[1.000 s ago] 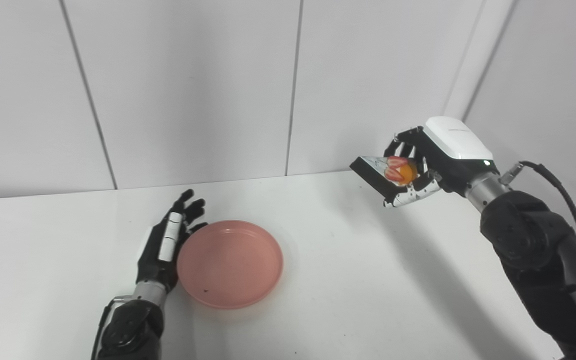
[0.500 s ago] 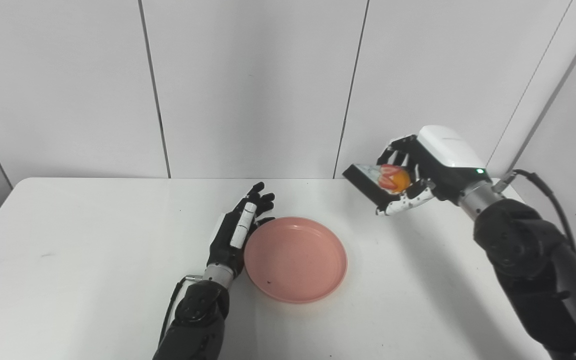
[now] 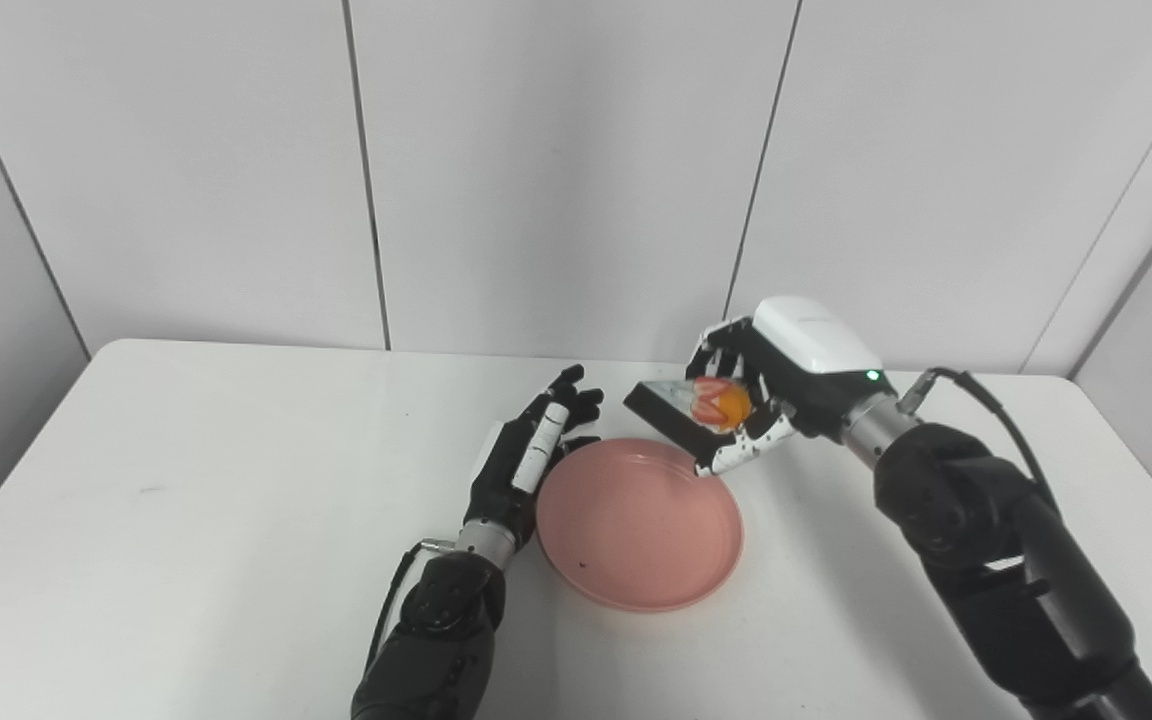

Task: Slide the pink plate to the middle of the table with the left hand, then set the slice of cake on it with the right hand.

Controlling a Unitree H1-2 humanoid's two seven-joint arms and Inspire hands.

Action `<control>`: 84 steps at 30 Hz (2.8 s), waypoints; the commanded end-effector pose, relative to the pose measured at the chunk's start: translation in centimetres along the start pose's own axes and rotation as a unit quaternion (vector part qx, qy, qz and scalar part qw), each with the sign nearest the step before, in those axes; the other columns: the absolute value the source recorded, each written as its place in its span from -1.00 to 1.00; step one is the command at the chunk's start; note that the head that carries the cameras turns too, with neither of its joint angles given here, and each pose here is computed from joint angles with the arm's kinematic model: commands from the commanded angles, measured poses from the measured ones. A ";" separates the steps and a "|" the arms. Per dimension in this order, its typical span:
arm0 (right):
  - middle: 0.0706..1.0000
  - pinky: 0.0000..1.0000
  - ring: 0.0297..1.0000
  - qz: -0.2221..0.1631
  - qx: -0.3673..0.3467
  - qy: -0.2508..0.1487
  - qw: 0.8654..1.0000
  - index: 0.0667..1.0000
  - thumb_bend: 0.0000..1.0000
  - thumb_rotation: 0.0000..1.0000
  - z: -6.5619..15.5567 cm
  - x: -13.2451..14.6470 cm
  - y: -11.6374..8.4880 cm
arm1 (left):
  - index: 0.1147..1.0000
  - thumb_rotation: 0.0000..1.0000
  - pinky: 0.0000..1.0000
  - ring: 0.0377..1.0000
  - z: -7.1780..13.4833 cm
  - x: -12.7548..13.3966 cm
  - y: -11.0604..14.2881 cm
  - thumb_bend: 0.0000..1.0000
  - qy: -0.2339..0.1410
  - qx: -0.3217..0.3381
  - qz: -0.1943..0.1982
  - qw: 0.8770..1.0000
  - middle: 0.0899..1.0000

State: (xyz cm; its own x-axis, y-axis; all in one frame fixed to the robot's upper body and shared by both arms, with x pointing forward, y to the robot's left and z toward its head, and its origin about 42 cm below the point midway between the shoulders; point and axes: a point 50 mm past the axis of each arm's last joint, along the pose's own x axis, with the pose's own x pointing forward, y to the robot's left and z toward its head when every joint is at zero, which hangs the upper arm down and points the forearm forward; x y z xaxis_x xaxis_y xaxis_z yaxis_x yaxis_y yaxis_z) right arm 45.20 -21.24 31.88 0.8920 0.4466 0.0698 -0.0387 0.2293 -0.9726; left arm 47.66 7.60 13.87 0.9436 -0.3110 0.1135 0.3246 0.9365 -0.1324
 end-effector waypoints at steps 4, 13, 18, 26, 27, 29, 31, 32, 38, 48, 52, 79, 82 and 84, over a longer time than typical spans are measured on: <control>-0.21 -0.54 -0.43 -0.013 -0.018 -0.039 0.999 -0.10 0.06 -0.89 2.6 1.9 -1.1 | 0.70 0.73 0.46 0.69 -4.7 -3.2 -0.8 0.54 0.068 -0.025 0.012 0.997 0.60; -0.13 -0.54 -0.43 0.022 -0.017 -0.051 0.998 -0.10 0.07 -1.00 4.3 3.3 0.6 | 0.68 0.73 0.46 0.67 -4.7 -3.0 -0.9 0.54 0.068 -0.024 0.011 0.997 0.59; -0.13 -0.51 -0.41 0.042 -0.016 -0.047 0.998 -0.10 0.07 -1.00 4.4 3.4 1.5 | 0.69 0.74 0.48 0.69 -4.6 -3.0 -0.9 0.54 0.069 -0.026 0.010 0.997 0.60; -0.12 -0.42 -0.31 0.074 -0.034 -0.035 0.996 -0.09 0.06 -1.00 4.2 3.7 3.3 | 0.69 0.76 0.45 0.67 -4.7 -3.2 -0.7 0.57 0.066 -0.021 0.008 0.998 0.59; -0.12 -0.42 -0.30 0.076 -0.035 -0.033 0.996 -0.09 0.06 -1.00 4.1 3.7 3.5 | 0.69 0.76 0.45 0.67 -4.6 -3.2 -0.7 0.57 0.066 -0.021 0.008 0.998 0.59; -0.12 -0.45 -0.34 0.079 -0.035 -0.031 0.996 -0.09 0.06 -1.00 3.9 3.8 3.6 | 0.69 0.76 0.45 0.67 -4.6 -3.2 -0.7 0.55 0.066 -0.022 0.009 0.998 0.59; -0.12 -0.49 -0.37 0.084 -0.037 -0.028 0.995 -0.09 0.06 -1.00 3.7 3.8 3.8 | 0.70 0.76 0.46 0.67 -4.6 -3.2 -0.7 0.57 0.066 -0.021 0.007 0.998 0.59; -0.12 -0.51 -0.38 0.086 -0.038 -0.027 0.995 -0.09 0.07 -1.00 3.6 3.8 3.9 | 0.70 0.76 0.45 0.67 -4.6 -3.2 -0.7 0.58 0.065 -0.020 0.007 0.998 0.59; -0.12 -0.50 -0.37 0.093 -0.051 -0.023 0.994 -0.09 0.07 -1.00 3.2 3.4 4.1 | 0.70 0.77 0.44 0.66 -4.7 -3.3 -0.5 0.53 0.065 -0.018 0.003 0.998 0.59; -0.12 -0.53 -0.39 0.088 -0.041 -0.004 0.995 -0.09 0.07 -1.00 2.3 2.8 4.2 | 0.69 0.76 0.40 0.64 -4.8 -3.5 -0.5 0.46 0.068 -0.017 0.001 0.998 0.59; -0.22 -0.45 -0.27 0.085 -0.045 -0.003 0.995 -0.02 0.05 -0.99 2.2 2.5 4.3 | 0.70 0.77 0.41 0.64 -4.8 -3.6 -0.4 0.46 0.069 -0.015 0.000 0.998 0.59; 0.57 0.23 0.49 -0.044 0.044 -0.034 0.998 0.60 0.65 -0.23 0.6 -2.1 2.8 | 0.69 0.76 0.42 0.64 -4.6 -3.8 0.1 0.48 0.072 -0.019 -0.001 0.997 0.58; 0.54 0.15 0.42 -0.105 0.113 -0.047 0.987 0.55 0.61 -0.17 0.0 -2.9 2.7 | 0.70 0.76 0.43 0.65 -4.5 -3.9 0.2 0.48 0.070 -0.019 0.001 0.997 0.58; 0.53 0.14 0.40 -0.153 0.160 -0.056 0.974 0.54 0.61 -0.15 -0.6 -3.2 3.1 | 0.70 0.75 0.43 0.64 -4.5 -4.0 0.3 0.48 0.067 -0.012 0.003 0.998 0.58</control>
State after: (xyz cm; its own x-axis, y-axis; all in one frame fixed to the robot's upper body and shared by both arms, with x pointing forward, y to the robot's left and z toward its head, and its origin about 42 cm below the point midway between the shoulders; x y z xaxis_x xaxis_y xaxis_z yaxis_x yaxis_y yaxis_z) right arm 42.37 -22.59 26.80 0.8794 0.4106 0.2410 -0.0162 0.5317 -0.8468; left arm 46.97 7.76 13.89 0.9349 -0.3324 0.1246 0.3474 0.9289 -0.1286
